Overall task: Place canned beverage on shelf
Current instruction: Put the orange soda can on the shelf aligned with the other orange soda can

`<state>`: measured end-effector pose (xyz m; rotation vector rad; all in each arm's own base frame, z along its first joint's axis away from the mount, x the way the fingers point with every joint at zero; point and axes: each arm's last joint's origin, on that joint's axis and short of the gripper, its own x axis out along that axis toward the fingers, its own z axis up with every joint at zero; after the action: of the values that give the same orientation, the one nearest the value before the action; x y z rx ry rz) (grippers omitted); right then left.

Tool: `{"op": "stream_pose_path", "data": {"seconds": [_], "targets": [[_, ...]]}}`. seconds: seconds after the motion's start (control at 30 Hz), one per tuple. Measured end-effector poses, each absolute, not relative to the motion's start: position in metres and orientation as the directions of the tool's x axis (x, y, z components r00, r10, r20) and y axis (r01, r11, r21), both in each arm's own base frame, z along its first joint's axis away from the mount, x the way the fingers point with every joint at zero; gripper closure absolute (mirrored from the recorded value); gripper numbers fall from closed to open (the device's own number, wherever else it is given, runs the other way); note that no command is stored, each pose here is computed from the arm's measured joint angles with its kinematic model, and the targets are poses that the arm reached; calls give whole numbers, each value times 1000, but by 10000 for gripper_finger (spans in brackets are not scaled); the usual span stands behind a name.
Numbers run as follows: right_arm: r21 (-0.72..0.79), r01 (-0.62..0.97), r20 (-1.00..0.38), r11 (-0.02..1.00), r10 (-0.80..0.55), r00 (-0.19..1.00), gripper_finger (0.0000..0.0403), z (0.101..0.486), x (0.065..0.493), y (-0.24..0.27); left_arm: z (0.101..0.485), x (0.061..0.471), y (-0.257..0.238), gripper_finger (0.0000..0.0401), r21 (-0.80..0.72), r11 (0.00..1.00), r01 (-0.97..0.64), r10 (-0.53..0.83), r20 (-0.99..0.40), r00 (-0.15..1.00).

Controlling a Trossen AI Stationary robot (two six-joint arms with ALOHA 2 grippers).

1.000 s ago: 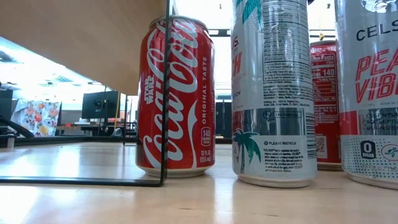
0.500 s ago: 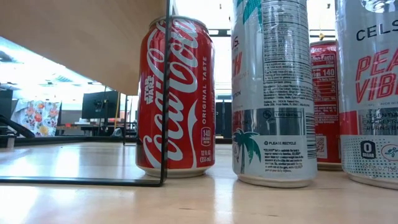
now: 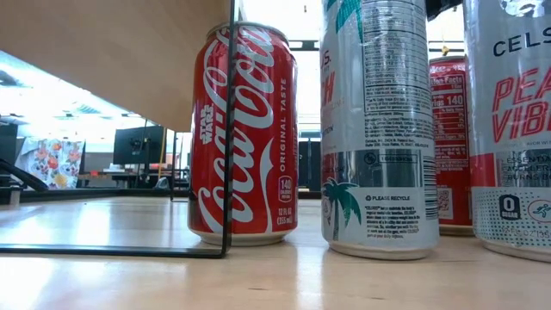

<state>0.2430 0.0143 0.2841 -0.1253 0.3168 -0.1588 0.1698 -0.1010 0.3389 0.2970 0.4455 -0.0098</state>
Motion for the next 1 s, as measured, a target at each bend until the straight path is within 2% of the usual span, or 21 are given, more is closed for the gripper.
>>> {"op": "stream_pose_path", "data": {"seconds": [0.2,0.43,0.6,0.73,1.0], "targets": [[-90,112,-307,990,-134,942,125,277,239,10,313,143,-84,218,278,955,107,17,-409,912],[24,252,-242,967,-239,940,127,287,242,-7,283,117,-65,218,335,933,132,15,-403,915],[91,313,-202,945,-290,935,133,293,243,-17,271,102,-55,218,293,949,119,-4,-364,932],[100,350,-191,932,-327,926,135,294,242,-24,282,102,-53,218,123,992,-27,47,-163,986],[175,421,-192,890,-389,901,135,292,240,-38,260,111,-57,218,85,992,-94,90,51,995]]}}
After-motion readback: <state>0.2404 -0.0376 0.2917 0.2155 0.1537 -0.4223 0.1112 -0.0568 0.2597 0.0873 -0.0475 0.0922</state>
